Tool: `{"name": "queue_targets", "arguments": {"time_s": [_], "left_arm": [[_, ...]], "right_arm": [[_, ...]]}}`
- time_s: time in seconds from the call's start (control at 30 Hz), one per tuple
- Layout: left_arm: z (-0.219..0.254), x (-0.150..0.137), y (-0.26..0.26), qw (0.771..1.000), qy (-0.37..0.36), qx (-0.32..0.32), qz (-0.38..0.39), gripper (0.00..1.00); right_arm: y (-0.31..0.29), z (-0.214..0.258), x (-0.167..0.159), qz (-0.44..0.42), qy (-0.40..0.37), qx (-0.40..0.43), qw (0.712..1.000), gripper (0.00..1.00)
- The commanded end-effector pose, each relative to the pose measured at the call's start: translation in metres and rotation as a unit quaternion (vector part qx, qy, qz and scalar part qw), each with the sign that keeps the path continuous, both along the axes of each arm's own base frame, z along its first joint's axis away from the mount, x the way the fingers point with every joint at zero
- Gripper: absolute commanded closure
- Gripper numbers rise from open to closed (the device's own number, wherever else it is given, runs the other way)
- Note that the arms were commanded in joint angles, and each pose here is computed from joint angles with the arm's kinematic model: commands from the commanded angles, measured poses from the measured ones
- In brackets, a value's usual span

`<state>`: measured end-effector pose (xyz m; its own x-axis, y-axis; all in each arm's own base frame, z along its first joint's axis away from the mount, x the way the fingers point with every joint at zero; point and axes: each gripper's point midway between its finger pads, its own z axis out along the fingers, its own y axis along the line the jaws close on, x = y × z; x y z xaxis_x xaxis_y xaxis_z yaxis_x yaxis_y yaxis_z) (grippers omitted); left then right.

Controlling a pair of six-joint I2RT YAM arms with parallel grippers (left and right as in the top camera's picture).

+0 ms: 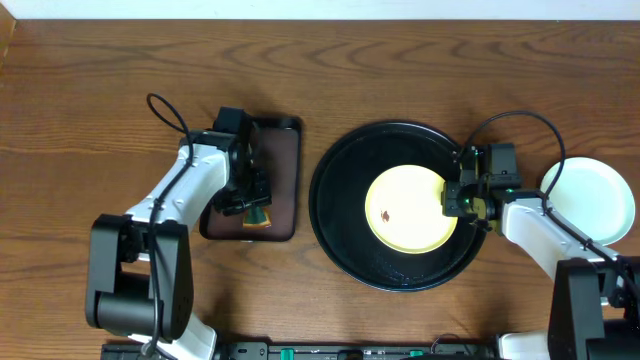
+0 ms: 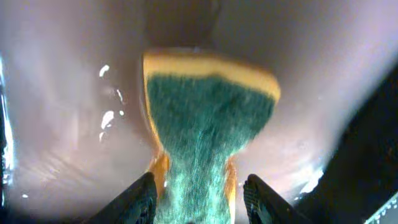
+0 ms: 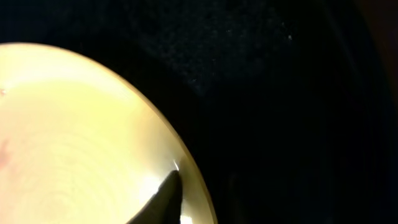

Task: Clean dirty plates on tray and stack at the side
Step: 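Lift sponge from small tray with left gripper and carry to yellow plate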

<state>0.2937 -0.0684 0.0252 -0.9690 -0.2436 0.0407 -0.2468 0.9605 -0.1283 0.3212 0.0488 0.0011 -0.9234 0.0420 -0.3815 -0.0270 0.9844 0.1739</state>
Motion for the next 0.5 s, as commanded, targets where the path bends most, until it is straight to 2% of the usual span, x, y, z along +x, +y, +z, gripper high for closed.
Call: {"name": "queue_targets", "arguments": {"time_s": [0.0,0.1,0.13,0.2,0.27,0.37,0.47], "left_arm": [[-0.003,-0.006,-0.002,1.0,0.001,-0.006,-0.006,0.53],[-0.017,-0.013,-0.001,1.0,0.002,-0.006,-0.005,0.53],[-0.025,-0.016,-0.001,1.0,-0.002,-0.007,-0.007,0.57],[-0.036,-0.021,-0.003,1.0,-0.007,-0.008,-0.012,0.7],[-0.049,-0.027,-0.008,1.0,-0.014,-0.009,-0.012,0.92],[-0.054,-0.029,-0.012,1.0,-0.02,-0.01,-0.018,0.92],[-0.04,-0.019,-0.013,1.0,-0.02,-0.01,-0.017,0.93]], "right_arm": [[0.003,-0.008,-0.003,0.002,0.017,0.006,1.0,0.97],[0.003,-0.009,-0.003,0.0,0.017,0.006,1.0,0.99],[0.003,-0.009,-0.003,0.0,0.017,0.006,1.0,0.99],[0.003,-0.008,-0.003,0.0,0.017,0.006,1.0,0.99],[0.003,-0.009,-0.004,0.0,0.018,0.006,1.0,0.99],[0.003,-0.009,-0.004,0.0,0.02,0.006,1.0,0.99],[0.003,-0.009,-0.004,0.0,0.02,0.006,1.0,0.99]]}}
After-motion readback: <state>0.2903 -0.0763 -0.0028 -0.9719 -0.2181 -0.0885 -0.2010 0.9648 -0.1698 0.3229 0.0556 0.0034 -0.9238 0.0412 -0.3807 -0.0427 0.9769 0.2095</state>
